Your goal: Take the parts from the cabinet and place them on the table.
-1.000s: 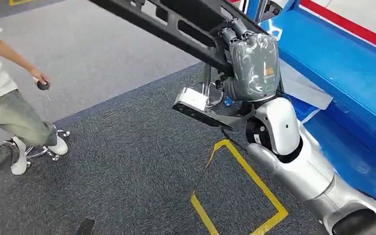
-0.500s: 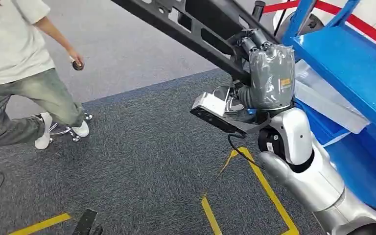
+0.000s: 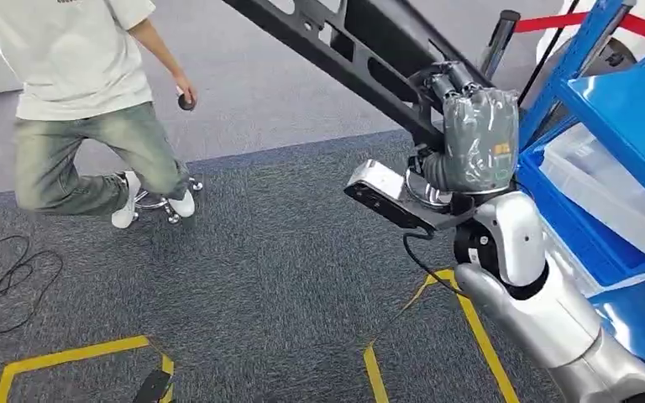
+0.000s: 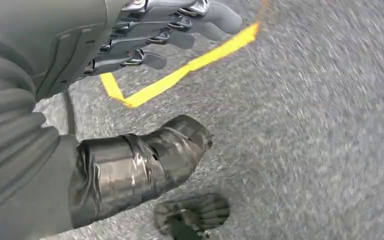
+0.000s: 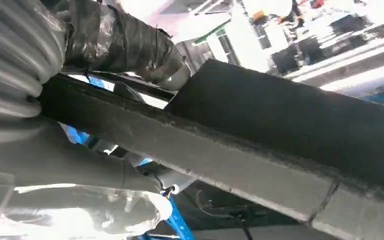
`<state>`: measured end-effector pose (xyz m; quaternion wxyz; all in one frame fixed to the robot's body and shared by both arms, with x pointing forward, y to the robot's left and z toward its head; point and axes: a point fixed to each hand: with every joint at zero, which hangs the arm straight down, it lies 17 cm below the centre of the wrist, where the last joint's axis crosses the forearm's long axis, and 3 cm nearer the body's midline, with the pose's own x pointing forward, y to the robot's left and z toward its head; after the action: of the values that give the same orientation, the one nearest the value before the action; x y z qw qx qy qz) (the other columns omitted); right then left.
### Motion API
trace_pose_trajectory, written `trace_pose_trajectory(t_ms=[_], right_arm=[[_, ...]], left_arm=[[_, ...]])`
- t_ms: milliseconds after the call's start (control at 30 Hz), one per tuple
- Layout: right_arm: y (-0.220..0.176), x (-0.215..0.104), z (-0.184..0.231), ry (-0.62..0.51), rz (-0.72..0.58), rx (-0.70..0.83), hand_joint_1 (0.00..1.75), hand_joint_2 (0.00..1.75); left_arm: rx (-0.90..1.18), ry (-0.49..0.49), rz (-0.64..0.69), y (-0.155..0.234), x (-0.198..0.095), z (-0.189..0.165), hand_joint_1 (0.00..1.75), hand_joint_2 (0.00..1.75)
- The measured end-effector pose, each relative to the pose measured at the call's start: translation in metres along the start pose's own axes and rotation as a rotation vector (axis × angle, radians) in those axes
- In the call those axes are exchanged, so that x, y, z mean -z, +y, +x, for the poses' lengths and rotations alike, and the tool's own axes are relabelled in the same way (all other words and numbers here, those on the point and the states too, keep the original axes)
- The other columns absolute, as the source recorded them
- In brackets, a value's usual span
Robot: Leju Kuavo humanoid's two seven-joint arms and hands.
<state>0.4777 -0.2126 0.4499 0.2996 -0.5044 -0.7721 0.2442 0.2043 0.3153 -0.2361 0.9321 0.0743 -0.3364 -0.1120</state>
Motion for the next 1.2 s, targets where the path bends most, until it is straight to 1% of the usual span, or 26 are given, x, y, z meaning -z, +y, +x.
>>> trace_pose_trajectory(t_ms=[200,500,667,1200], right_arm=[[0.004,-0.004,-0.002,0.005,0.01,-0.001,1.75,1.75],[-0.005,-0.002,-0.008,0.025,-0.028,0.048,1.75,1.75],[0.003,-0.009,-0.01,0.028,-0.007,0.048,1.75,1.75],[0.005,-0.011,-0.011,0.028,0.0,0.049,1.75,1.75]], left_arm=[[0.007,-0.004,-0.008,-0.002,0.001,0.002,0.0,1.75],[-0.011,0.006,-0.06,-0.009,-0.001,0.001,0.0,1.75],[-0.012,0.007,-0.069,-0.011,-0.002,0.001,0.0,1.75],[-0.006,0.004,-0.08,-0.008,-0.002,0.0,0.0,1.75]])
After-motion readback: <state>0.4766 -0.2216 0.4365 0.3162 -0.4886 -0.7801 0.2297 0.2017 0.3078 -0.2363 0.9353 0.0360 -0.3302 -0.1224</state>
